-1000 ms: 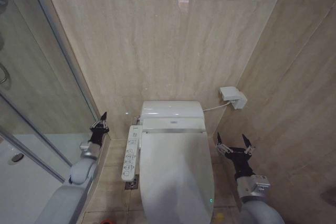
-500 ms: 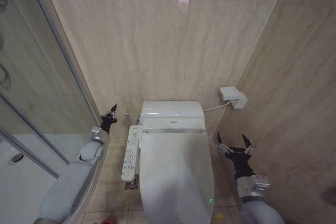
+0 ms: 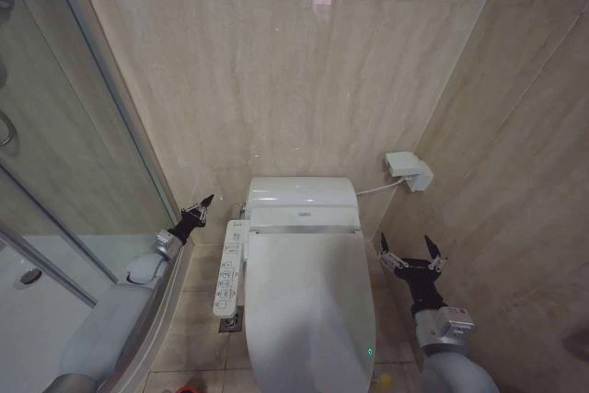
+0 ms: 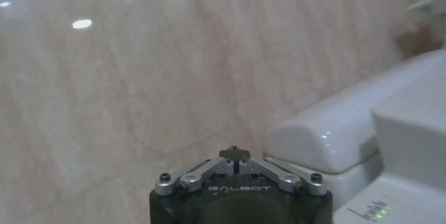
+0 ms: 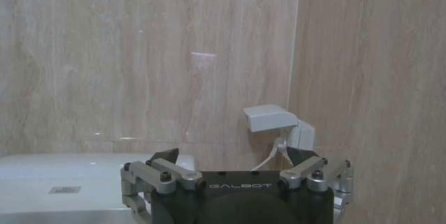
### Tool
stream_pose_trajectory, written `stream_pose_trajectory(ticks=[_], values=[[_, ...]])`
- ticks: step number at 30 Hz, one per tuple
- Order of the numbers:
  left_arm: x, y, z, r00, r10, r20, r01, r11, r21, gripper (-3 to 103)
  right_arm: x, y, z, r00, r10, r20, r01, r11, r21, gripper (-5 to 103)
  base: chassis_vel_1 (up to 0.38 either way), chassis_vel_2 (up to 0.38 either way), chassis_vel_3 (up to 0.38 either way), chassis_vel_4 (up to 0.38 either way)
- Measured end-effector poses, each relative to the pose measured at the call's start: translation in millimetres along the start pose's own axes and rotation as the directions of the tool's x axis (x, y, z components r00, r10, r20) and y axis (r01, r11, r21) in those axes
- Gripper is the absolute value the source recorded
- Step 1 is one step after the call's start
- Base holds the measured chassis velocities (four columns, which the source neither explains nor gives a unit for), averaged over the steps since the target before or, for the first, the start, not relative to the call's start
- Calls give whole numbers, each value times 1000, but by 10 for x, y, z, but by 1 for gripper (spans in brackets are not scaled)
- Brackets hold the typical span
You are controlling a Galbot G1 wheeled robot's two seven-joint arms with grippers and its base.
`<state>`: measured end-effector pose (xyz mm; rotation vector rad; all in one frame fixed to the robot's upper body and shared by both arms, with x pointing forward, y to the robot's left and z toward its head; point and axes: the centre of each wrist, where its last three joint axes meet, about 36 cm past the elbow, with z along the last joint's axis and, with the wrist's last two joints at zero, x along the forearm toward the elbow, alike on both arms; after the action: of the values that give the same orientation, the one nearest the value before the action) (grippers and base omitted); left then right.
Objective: Open the toilet lid, clean the toilet bowl with a toilet brush, close the toilet lid, and flush.
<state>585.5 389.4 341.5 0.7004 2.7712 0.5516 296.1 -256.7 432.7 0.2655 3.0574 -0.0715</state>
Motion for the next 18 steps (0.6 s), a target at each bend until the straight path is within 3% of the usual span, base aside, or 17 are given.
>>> stream_pose_trajectory(ticks=[18], values=[[-121, 23, 195, 987, 155, 52, -153, 987, -41, 0, 0, 0, 0, 1000, 0, 0, 0, 1000, 0, 100, 0, 0, 0, 0]])
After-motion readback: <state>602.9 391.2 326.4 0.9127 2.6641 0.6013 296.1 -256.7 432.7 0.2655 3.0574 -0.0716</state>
